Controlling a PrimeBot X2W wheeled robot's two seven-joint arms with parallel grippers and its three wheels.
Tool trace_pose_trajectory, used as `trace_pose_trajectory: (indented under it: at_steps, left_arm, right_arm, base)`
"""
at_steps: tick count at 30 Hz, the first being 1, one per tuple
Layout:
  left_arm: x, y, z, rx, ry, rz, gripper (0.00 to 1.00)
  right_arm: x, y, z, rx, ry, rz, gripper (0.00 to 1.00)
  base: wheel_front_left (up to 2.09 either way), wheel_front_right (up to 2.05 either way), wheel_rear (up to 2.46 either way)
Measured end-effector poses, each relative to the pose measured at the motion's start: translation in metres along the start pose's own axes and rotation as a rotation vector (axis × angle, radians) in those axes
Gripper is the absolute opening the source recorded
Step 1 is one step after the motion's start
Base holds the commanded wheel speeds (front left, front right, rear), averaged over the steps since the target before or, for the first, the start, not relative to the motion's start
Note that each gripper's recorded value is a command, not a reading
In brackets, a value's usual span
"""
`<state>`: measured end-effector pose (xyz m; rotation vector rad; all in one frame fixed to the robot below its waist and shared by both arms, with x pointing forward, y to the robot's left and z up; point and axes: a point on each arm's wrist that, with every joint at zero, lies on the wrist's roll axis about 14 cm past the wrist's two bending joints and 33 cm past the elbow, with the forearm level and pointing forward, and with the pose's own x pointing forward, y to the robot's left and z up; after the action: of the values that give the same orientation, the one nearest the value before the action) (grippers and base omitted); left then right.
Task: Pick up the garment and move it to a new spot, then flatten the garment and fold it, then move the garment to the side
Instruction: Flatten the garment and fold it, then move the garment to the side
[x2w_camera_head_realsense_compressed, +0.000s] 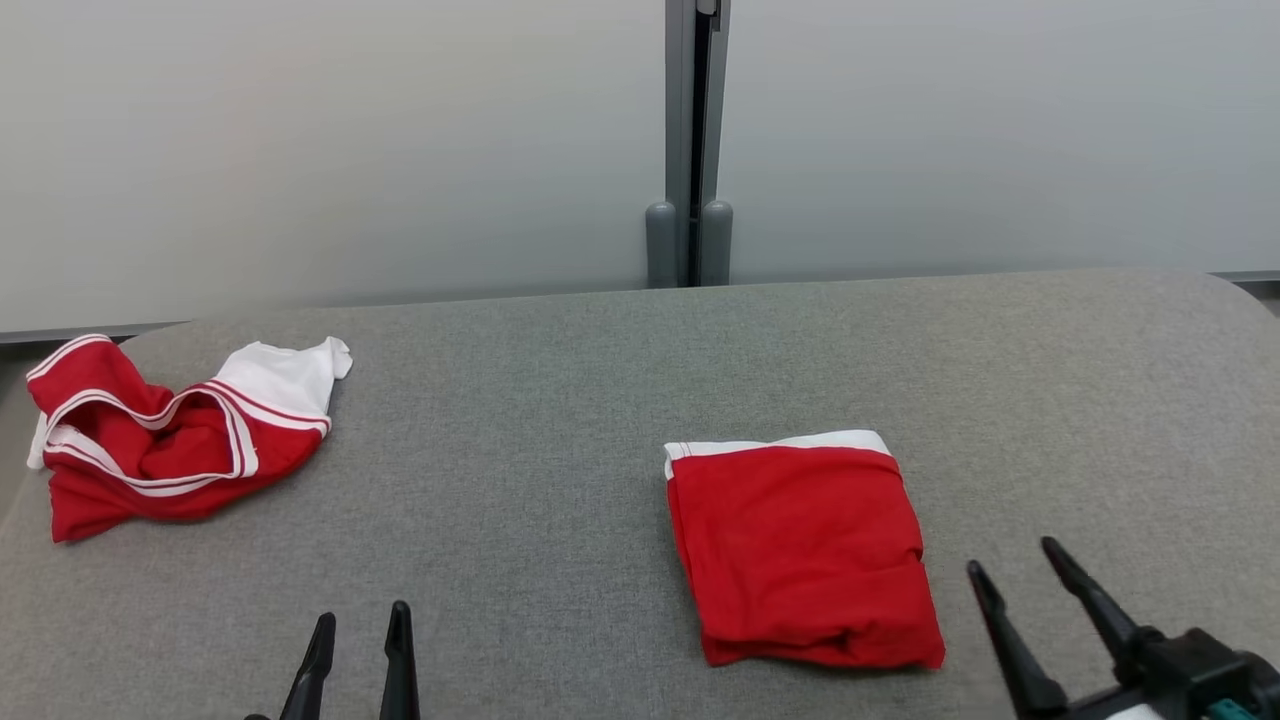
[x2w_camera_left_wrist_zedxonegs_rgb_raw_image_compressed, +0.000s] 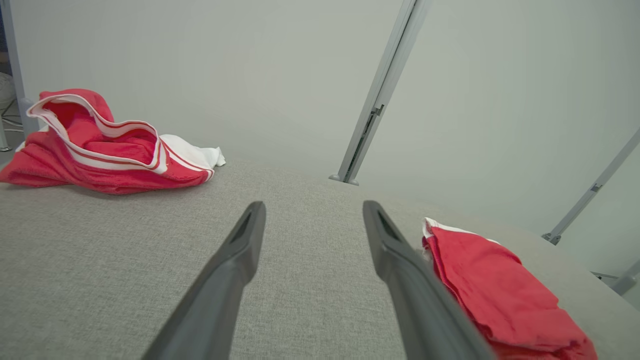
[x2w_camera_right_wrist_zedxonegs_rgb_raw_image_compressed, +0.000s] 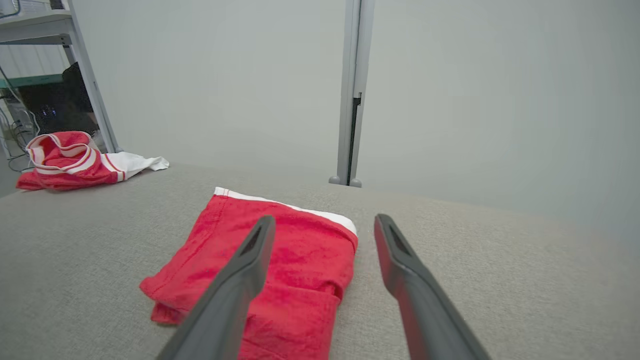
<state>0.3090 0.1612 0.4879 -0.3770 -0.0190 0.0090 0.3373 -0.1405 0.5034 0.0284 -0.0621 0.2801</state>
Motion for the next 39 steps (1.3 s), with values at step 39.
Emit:
trace_pose_trajectory:
  at_steps: [39]
  left_arm:
    - [-0.009,0.013,-0.022,0.039,0.075,0.037,1.00]
  right_arm:
    - [0.042,-0.019,-0.061,0.315,0.374,-0.026,1.00]
  base:
    - [0.00,0.00,0.00]
